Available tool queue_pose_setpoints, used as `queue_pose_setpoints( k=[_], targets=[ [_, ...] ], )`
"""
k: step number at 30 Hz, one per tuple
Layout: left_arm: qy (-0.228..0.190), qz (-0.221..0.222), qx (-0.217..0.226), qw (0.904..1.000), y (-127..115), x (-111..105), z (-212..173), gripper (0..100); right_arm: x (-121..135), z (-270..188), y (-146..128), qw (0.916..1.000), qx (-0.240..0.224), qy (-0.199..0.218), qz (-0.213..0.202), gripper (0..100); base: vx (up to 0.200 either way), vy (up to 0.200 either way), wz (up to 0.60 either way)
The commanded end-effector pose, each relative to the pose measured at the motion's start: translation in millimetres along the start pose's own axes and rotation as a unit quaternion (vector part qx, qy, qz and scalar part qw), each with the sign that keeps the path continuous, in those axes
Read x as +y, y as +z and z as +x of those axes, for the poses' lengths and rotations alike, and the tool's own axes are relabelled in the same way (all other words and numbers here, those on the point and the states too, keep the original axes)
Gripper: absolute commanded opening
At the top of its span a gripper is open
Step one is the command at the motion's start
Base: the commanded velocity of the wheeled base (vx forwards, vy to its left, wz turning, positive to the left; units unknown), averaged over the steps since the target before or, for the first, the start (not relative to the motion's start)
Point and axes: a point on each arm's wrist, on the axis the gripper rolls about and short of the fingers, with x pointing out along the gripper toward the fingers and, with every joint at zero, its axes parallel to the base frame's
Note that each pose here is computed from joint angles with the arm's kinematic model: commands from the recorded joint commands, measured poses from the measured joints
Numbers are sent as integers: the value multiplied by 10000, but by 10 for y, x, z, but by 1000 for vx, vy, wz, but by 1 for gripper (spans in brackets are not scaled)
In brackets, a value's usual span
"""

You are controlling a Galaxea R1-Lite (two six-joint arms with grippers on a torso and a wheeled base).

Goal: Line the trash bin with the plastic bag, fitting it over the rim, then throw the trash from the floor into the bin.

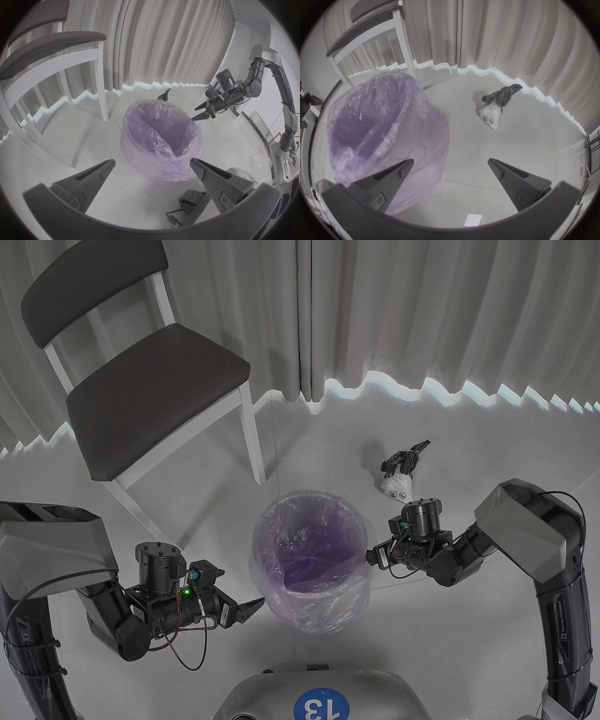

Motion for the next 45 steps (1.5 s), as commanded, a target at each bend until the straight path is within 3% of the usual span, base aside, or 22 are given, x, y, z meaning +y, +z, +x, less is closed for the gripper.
queue_pose_setpoints(
  k=[1,12,23,31,45],
  targets=[
    [-72,53,188,9998,-41,20,178,100,62,342,-238,9988,390,292,18,100,0,0,0],
    [-291,165,272,9991,-116,-34,595,100,92,338,-192,9986,434,311,24,100,0,0,0],
    [-140,47,509,9986,-152,176,920,100,129,197,-76,9989,332,320,-1,100,0,0,0],
    [99,-140,869,9961,-181,455,1258,100,116,91,-80,9989,340,315,-5,100,0,0,0],
    [77,-312,1137,9930,-298,529,1358,100,123,197,-222,9982,509,327,6,100,0,0,0]
  ],
)
